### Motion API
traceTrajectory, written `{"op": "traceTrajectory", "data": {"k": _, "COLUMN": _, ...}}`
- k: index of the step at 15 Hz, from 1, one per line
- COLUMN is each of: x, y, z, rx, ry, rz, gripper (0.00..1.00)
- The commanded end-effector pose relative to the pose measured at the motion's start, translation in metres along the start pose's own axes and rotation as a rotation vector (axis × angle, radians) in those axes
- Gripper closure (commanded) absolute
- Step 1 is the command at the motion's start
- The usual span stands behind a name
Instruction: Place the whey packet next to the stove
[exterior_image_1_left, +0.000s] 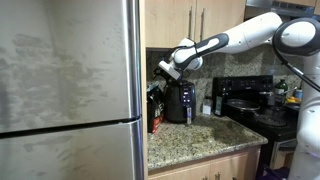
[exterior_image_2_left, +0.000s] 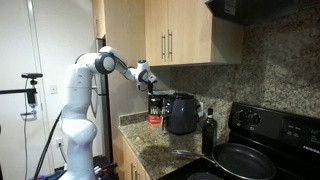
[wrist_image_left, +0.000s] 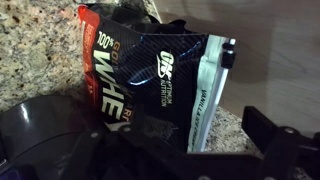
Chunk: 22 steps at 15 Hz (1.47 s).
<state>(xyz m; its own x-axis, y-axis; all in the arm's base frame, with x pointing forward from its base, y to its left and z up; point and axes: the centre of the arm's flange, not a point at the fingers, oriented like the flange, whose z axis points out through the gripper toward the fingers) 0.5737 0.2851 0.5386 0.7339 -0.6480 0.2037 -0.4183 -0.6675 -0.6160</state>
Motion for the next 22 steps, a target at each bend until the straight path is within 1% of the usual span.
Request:
{"op": "traceTrajectory", "data": {"k": 1, "x": 0.0, "y": -0.001, "z": 0.002, "rx": 0.002, "ry": -0.001, "rz": 0.008, "gripper": 0.0}}
{"op": "traceTrajectory", "data": {"k": 2, "x": 0.006, "y": -0.003, "z": 0.015, "rx": -0.016, "ry": 0.038, "rz": 0.031, "gripper": 0.0}}
{"op": "traceTrajectory", "data": {"k": 3, "x": 0.01, "y": -0.007, "z": 0.024, "rx": 0.003, "ry": 0.037, "rz": 0.065, "gripper": 0.0}}
{"op": "traceTrajectory", "data": {"k": 6, "x": 0.015, "y": -0.021, "z": 0.041, "rx": 0.053, "ry": 0.094, "rz": 0.142, "gripper": 0.0}}
{"op": "traceTrajectory", "data": {"k": 8, "x": 0.014, "y": -0.03, "z": 0.046, "rx": 0.084, "ry": 0.109, "rz": 0.155, "gripper": 0.0}}
{"op": "traceTrajectory", "data": {"k": 9, "x": 0.013, "y": -0.035, "z": 0.049, "rx": 0.083, "ry": 0.109, "rz": 0.155, "gripper": 0.0}}
{"op": "traceTrajectory", "data": {"k": 11, "x": 0.011, "y": -0.042, "z": 0.053, "rx": 0.046, "ry": 0.095, "rz": 0.136, "gripper": 0.0}}
{"op": "traceTrajectory", "data": {"k": 15, "x": 0.013, "y": -0.051, "z": 0.055, "rx": -0.037, "ry": 0.105, "rz": 0.049, "gripper": 0.0}}
{"op": "traceTrajectory", "data": {"k": 17, "x": 0.013, "y": -0.054, "z": 0.054, "rx": -0.062, "ry": 0.104, "rz": 0.025, "gripper": 0.0}}
{"op": "traceTrajectory", "data": {"k": 19, "x": 0.009, "y": -0.055, "z": 0.054, "rx": -0.067, "ry": 0.094, "rz": 0.001, "gripper": 0.0}}
{"op": "traceTrajectory", "data": {"k": 20, "x": 0.006, "y": -0.056, "z": 0.052, "rx": -0.062, "ry": 0.105, "rz": 0.007, "gripper": 0.0}}
{"op": "traceTrajectory", "data": {"k": 21, "x": 0.005, "y": -0.045, "z": 0.047, "rx": -0.051, "ry": 0.094, "rz": 0.029, "gripper": 0.0}}
{"op": "traceTrajectory", "data": {"k": 22, "x": 0.003, "y": -0.047, "z": 0.047, "rx": -0.05, "ry": 0.094, "rz": 0.024, "gripper": 0.0}}
